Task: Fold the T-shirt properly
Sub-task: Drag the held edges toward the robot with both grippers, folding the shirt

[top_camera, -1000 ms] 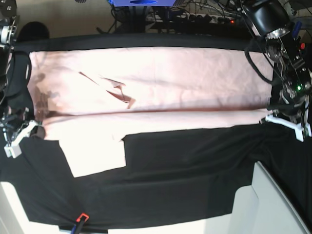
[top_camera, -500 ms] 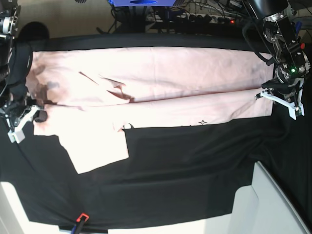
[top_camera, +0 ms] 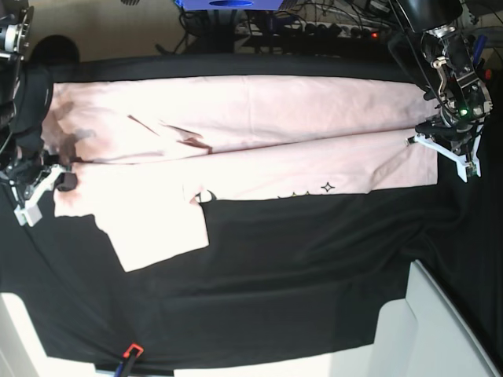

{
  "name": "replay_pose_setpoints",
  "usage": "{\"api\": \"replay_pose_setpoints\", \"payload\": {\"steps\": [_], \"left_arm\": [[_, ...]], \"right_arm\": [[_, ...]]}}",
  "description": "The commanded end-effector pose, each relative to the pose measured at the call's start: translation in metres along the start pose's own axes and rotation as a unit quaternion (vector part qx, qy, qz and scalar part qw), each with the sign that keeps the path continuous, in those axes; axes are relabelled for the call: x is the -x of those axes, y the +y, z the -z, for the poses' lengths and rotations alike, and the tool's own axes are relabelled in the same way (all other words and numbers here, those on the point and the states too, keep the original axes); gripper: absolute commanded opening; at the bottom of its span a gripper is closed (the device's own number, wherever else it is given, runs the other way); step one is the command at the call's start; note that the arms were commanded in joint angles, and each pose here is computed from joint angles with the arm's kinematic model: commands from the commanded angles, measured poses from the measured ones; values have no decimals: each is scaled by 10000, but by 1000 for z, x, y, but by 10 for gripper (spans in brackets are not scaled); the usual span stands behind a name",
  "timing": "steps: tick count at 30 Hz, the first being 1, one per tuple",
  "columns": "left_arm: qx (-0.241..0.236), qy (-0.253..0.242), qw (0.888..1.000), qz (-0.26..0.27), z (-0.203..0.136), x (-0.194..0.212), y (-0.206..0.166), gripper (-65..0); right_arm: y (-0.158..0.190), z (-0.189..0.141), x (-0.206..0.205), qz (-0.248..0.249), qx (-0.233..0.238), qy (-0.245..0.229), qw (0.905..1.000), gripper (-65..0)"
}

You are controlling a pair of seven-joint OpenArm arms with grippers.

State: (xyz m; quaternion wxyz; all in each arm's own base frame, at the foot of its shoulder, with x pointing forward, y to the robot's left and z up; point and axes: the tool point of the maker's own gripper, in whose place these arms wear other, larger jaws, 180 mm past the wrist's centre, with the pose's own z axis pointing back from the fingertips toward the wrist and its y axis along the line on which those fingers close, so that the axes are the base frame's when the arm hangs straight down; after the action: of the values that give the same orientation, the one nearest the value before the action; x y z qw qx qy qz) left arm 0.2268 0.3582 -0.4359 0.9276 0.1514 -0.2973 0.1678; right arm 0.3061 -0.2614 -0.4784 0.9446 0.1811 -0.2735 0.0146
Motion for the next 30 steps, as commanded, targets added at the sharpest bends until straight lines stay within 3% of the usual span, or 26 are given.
{"api": "replay_pose_setpoints", "payload": {"steps": [1, 7, 21, 28, 30], "left_arm": [[-175, -289, 9994, 32, -2, -22, 11, -650], [-129, -489, 9987, -18, 2, -29, 7, -650], [-67, -94, 9998, 174, 15, -2, 4, -650], [-35, -208, 9997, 119, 16, -14, 0, -650], [-34, -223, 9997, 117, 16, -15, 0, -618]], "right_arm": [[-7, -9, -19, -79, 48, -254, 9996, -649], [-2, -5, -9, -40, 3, -108, 9999, -649], [-4, -6, -4, -35, 24, -67, 10000, -649], [-5, -7, -4, -33, 27, -56, 10000, -640], [-4, -6, 2, -30, 21, 89, 10000, -635]]}}
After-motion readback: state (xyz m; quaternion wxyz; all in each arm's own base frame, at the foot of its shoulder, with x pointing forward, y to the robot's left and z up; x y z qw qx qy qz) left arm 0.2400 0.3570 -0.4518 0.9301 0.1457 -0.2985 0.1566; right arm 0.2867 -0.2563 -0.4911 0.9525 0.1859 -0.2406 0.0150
